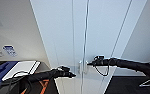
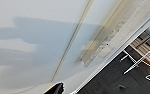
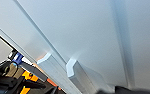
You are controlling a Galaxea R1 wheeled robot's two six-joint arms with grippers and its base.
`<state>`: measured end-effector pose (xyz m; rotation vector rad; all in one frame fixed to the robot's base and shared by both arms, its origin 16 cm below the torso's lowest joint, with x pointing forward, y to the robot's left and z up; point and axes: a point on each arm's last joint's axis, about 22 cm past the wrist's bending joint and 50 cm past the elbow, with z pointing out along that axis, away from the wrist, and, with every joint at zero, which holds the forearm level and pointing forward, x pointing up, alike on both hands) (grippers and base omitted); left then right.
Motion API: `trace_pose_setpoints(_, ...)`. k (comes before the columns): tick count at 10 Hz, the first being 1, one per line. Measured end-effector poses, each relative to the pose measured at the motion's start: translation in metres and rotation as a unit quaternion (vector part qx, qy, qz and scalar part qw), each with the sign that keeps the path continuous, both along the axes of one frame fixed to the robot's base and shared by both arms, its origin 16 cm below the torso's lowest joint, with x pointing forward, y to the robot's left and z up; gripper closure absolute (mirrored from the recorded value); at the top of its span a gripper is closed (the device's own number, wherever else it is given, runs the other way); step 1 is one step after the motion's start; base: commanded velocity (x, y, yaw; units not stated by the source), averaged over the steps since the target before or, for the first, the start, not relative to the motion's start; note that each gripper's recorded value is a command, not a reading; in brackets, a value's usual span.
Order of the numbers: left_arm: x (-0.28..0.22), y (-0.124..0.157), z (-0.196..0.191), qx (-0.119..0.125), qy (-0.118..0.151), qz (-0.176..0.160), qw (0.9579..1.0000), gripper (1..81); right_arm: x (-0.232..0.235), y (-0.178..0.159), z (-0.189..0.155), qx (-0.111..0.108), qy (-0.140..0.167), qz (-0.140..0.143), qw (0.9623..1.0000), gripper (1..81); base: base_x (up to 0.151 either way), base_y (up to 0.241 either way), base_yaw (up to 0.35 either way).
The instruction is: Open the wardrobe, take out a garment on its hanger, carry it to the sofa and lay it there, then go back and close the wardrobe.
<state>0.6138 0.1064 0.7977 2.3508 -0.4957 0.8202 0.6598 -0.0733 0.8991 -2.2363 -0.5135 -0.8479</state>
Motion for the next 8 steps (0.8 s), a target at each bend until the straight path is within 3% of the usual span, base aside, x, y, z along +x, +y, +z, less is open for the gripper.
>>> trace_pose_setpoints(3, 0.01, -0.008, -0.006, 0.004, -0.001, 0.007, 1.0, 1.0, -0.004, 0.029, -0.001, 0.01, 0.001, 0.014, 0.9999, 1.0, 0.0, 0.0, 0.0)
trace_pose_setpoints(8, 0.037, -0.032, 0.014, 0.005, -0.021, 0.007, 0.9997, 1.0, -0.015, 0.03, -0.025, 0.014, 0.017, 0.009, 0.9997, 1.0, 0.0, 0.0, 0.0)
